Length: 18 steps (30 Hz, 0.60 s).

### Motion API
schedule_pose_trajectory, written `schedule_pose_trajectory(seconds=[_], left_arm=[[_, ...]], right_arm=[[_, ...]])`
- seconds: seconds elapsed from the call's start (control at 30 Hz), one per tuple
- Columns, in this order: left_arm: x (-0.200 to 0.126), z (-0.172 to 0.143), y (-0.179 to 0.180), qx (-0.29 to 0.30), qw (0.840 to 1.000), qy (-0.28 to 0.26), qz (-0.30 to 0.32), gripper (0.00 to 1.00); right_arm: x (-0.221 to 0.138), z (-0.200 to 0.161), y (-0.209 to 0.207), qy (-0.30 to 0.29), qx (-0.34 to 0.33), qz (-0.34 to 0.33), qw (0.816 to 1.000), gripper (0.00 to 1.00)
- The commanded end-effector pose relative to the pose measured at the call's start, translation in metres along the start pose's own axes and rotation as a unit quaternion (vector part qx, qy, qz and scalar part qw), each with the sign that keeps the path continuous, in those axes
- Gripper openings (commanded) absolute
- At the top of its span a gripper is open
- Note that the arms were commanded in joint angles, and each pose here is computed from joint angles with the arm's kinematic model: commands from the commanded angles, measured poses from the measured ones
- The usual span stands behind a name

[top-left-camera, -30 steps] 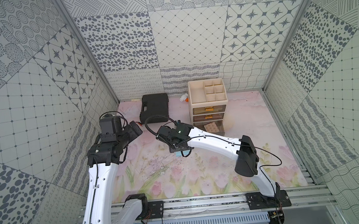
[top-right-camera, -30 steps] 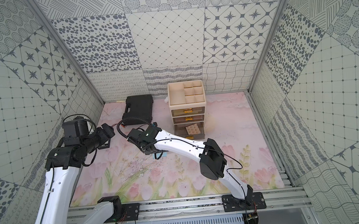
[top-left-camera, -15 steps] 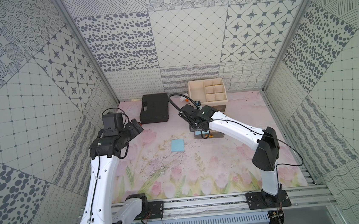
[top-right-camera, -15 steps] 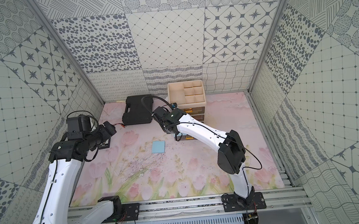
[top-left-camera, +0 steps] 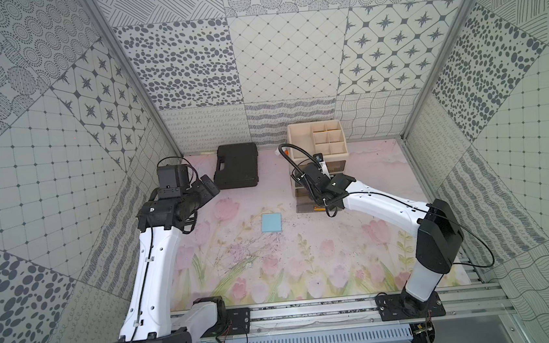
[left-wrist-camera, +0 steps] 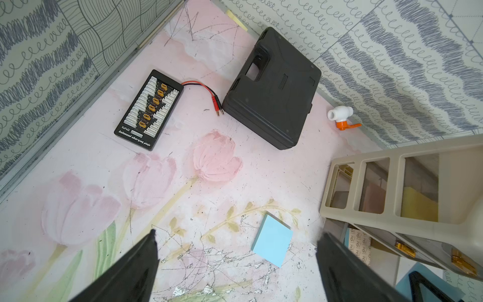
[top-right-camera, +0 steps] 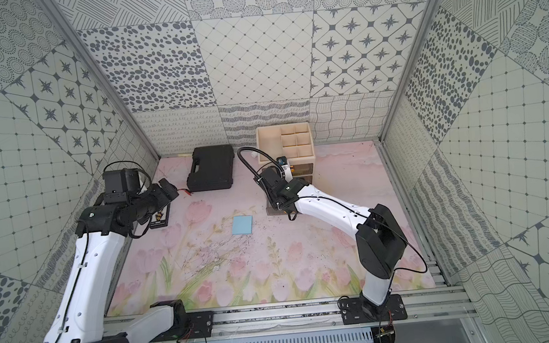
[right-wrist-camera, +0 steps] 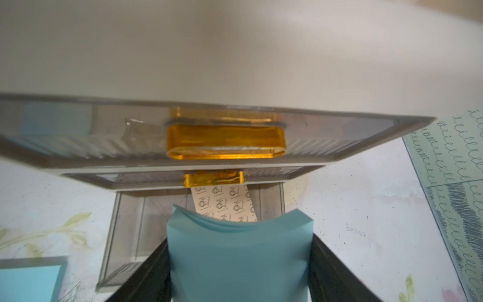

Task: Please put the sticky notes in the drawer by color
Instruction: Place the sticky notes in the drawer.

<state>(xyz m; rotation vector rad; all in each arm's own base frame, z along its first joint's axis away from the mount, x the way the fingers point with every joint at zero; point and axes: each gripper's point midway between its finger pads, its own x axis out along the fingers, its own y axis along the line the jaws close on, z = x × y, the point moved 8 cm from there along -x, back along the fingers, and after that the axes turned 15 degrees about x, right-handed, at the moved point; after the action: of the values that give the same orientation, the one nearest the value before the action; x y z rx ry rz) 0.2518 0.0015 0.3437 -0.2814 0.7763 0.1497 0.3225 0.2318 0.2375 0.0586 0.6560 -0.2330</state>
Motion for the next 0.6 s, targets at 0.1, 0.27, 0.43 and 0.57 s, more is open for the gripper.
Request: schedule_pose_trajectory(seconds=[0.1, 0.27, 0.43, 0.57], left_arm=[[-0.005, 0.001, -0.005, -0.004, 1.000, 0.008, 0.004, 0.97], [-0.003, 0.004, -0.012, 0.004, 1.000, 0.012, 0.006, 0.97], [-0.001, 0.005, -0.018, 0.013, 1.000, 0.014, 0.010, 0.97], [0.000, 0.005, -0.021, 0.014, 1.000, 0.013, 0.012, 0.97]], right_arm=[[0.013, 0.009, -0.008, -0.054, 0.039, 0.009, 0.998, 0.77], [0.030, 0.002, -0.016, -0.060, 0.056, 0.016, 0.996, 0.78], [0.041, 0.000, -0.019, -0.069, 0.056, 0.014, 0.996, 0.78], [0.050, 0.000, -0.022, -0.070, 0.063, 0.022, 0.995, 0.78]])
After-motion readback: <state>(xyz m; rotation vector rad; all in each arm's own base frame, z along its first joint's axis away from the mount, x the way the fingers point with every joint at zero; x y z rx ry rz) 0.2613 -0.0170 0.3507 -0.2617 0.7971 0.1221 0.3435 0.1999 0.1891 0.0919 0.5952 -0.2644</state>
